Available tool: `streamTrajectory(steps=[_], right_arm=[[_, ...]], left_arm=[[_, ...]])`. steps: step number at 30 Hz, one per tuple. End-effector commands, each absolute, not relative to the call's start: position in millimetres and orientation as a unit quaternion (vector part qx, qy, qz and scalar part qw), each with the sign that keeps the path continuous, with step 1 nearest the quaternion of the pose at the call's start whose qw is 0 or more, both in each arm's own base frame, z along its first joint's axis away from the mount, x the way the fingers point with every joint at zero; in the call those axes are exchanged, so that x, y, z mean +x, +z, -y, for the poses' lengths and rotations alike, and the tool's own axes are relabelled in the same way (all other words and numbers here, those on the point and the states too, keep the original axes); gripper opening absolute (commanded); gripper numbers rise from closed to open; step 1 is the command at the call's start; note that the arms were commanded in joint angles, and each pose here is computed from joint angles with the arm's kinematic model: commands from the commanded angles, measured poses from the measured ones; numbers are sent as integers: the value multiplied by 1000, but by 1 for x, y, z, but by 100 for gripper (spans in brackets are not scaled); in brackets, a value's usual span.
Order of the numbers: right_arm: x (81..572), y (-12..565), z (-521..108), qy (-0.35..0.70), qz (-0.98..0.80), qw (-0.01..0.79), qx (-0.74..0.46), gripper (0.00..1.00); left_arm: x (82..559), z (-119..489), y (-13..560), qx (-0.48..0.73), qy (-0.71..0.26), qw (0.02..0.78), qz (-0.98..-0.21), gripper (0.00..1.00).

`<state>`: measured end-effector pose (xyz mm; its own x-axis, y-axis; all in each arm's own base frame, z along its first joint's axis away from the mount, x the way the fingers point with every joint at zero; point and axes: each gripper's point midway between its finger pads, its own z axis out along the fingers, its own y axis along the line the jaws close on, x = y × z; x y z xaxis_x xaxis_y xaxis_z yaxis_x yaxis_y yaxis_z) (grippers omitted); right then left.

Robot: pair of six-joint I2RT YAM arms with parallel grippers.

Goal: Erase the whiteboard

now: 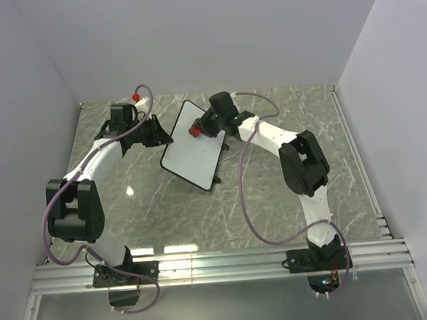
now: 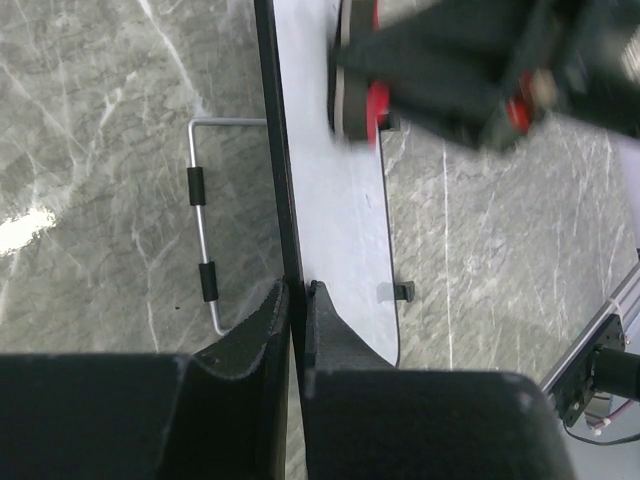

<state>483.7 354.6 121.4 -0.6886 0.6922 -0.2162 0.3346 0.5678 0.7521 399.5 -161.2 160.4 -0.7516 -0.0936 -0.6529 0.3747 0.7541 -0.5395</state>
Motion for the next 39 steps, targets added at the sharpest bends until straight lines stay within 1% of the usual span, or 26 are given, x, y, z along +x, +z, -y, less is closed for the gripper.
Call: streamTrajectory(steps=[1, 5, 9, 13, 14, 20, 25, 30, 34, 37, 39], right_arm=[[408, 105, -419, 380, -869, 191, 254, 0], [367, 72, -420, 368, -879, 156, 261, 0], [364, 57, -409, 361, -880, 150, 270, 0], [395, 61, -382, 340, -879, 174, 284, 0], [415, 71, -370, 340, -874, 191, 291, 0], [477, 80, -304, 291, -871, 236, 318, 0], [492, 71, -274, 282, -869, 238, 329, 0], [475, 62, -288, 289, -876, 226, 314, 0], [446, 70, -333, 319, -878, 214, 285, 0], [429, 82, -355, 336, -877, 214, 270, 0], [409, 86, -370, 344, -878, 204, 262, 0]], left_arm=[[371, 177, 133, 105, -347, 276, -890, 0], [372, 177, 133, 105, -346, 276, -891, 0], [372, 176, 135, 105, -345, 277, -891, 0], [371, 177, 134, 106, -346, 277, -890, 0], [371, 176, 135, 105, -345, 277, -891, 0], [369, 176, 137, 107, -345, 277, -890, 0], [369, 176, 138, 105, -344, 278, -891, 0], [371, 175, 138, 104, -342, 278, -891, 0], [373, 176, 139, 105, -342, 278, -891, 0], [374, 175, 137, 104, -340, 277, -893, 0], [375, 175, 137, 103, -338, 278, -893, 0]])
